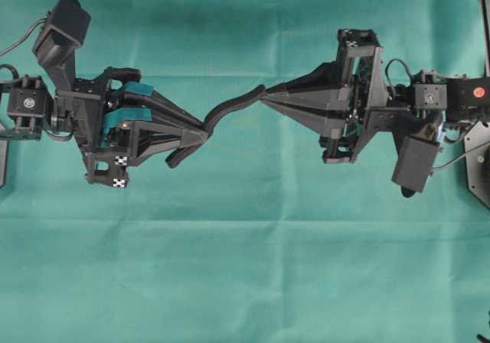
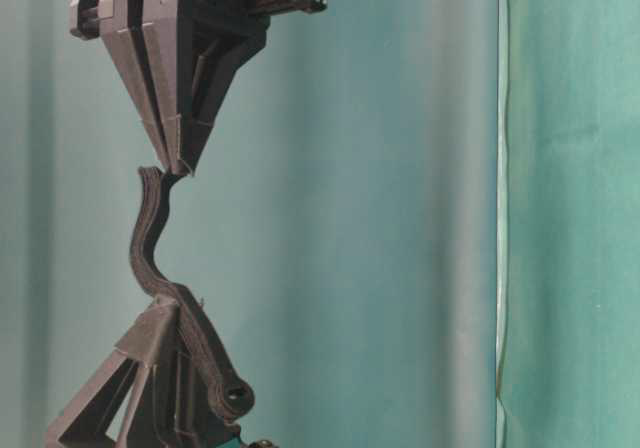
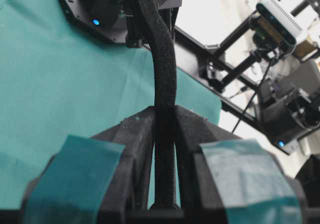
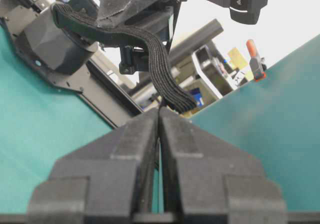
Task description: Peel off the Velcro with your right arm.
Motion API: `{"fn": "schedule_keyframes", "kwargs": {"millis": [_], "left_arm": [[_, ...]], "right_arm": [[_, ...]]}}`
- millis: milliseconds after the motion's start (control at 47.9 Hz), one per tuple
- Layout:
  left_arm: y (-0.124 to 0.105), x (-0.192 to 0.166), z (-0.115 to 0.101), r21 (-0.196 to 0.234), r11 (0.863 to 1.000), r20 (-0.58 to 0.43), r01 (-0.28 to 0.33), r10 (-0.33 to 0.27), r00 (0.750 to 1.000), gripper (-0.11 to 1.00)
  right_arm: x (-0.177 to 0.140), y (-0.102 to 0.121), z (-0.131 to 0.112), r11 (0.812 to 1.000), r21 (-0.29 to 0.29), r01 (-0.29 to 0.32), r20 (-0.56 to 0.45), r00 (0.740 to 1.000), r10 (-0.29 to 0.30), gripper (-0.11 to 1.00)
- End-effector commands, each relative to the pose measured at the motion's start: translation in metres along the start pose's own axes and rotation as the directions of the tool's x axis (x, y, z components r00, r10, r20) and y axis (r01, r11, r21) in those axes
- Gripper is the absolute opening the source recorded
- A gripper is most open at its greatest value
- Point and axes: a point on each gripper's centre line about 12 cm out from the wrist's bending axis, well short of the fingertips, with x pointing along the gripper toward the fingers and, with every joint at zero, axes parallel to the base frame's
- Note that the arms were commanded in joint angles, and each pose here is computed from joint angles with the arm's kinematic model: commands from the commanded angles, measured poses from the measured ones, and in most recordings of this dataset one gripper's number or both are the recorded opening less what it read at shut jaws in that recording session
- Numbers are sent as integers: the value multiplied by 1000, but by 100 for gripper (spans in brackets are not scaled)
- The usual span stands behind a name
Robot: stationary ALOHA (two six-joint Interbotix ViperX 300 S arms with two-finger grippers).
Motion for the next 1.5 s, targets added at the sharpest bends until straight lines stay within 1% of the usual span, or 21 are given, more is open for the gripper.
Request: {"fn": "schedule_keyframes", "kwargs": {"millis": [0,313,668,856,1316,1483], "left_arm": [[-5,1,9,-1,1000,32,18,-18,999,10],[-6,1,10,0,1000,33,19,-19,999,10],[-5,2,8,0,1000,28,16,-16,999,10],[-3,3,8,0,1000,29,12,-12,1000,10],[0,3,10,-1,1000,34,3,-3,999,10],[1,3,11,-1,1000,38,0,0,999,10]], "right_arm": [[1,-2,6,1000,-1,8,23,1000,-8,-9],[6,6,9,1000,2,-16,32,999,16,-9],[19,10,13,1000,5,-14,69,998,14,-9],[29,15,16,1000,8,-26,79,997,25,-9],[45,25,8,999,12,-52,60,997,51,-9],[52,32,4,997,12,-71,45,997,71,-9]]}}
